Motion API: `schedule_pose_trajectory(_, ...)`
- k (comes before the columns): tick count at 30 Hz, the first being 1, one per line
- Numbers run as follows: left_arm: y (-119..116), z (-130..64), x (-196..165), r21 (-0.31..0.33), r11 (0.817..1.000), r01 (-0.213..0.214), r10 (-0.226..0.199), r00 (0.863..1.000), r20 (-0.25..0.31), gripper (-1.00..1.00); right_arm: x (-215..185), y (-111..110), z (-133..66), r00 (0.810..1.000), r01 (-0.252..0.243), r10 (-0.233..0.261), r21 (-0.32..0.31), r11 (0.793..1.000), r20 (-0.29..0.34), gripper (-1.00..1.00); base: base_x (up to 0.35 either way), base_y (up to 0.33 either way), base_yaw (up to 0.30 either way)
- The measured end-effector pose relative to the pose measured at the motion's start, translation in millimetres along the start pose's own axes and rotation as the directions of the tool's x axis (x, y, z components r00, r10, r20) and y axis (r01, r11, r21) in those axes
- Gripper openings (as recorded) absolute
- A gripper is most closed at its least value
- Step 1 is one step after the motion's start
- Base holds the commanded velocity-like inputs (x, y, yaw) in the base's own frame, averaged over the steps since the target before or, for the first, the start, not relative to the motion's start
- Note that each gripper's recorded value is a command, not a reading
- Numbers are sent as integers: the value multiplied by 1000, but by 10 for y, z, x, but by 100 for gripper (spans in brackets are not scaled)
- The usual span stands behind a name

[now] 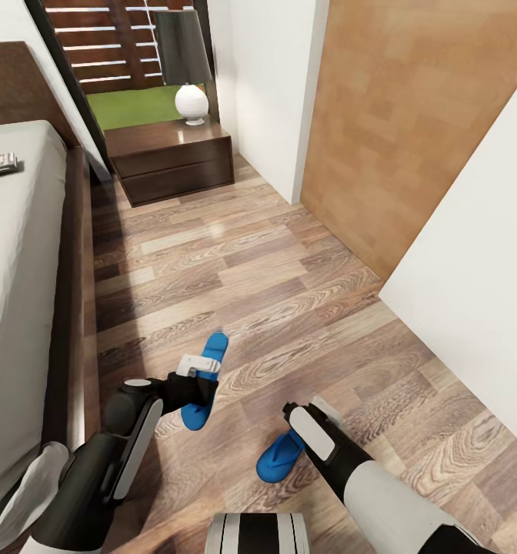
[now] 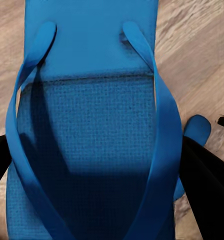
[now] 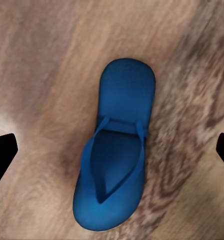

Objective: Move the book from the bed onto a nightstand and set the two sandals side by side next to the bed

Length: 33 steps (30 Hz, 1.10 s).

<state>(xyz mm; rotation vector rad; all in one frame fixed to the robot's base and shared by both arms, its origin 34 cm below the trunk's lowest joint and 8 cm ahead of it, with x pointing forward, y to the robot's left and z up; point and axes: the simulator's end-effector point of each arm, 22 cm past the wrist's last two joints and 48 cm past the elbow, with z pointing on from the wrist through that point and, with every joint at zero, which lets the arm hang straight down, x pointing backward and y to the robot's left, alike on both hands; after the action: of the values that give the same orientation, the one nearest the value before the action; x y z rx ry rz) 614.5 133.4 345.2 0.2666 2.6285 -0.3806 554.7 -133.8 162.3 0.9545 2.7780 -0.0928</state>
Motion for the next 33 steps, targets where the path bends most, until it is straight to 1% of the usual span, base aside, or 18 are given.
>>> schedule_pose_trajectory(5,52,61,147,-14,1000,8,-8,999,-35,-100,68,-248,88,998,67,-67,30,997,-2,100,0,0,0)
schedule_pose_trajectory(7,59,84,191,-15,1000,11,-11,999,-47,-100,101,-351,127,997,82,-82,39,996,-11,100,0,0,0)
schedule_pose_trajectory(8,79,142,299,-18,1000,16,-17,997,-76,-100,420,-796,230,986,143,-134,87,986,-97,100,0,0,0)
schedule_pose_trajectory(9,79,147,308,-18,1000,17,-18,997,-78,-100,561,-951,267,981,156,-143,99,983,-129,100,0,0,0)
schedule_pose_trajectory(14,87,145,313,-19,1000,17,-19,997,-79,-100,662,-1172,335,974,178,-155,130,975,-167,100,0,0,0)
schedule_pose_trajectory(18,87,143,308,-18,1000,17,-18,997,-78,-100,669,-1202,346,972,182,-157,135,974,-173,100,0,0,0)
schedule_pose_trajectory(22,87,120,273,-19,1000,15,-16,998,-68,-100,644,-1177,346,972,183,-160,133,974,-171,100,0,0,0)
schedule_pose_trajectory(30,79,105,250,-18,1000,12,-13,998,-61,-100,505,-1066,332,971,197,-176,124,973,-163,100,0,0,0)
schedule_pose_trajectory(33,77,102,243,-18,1000,11,-12,998,-59,-100,390,-967,316,972,200,-183,117,973,-148,100,0,0,0)
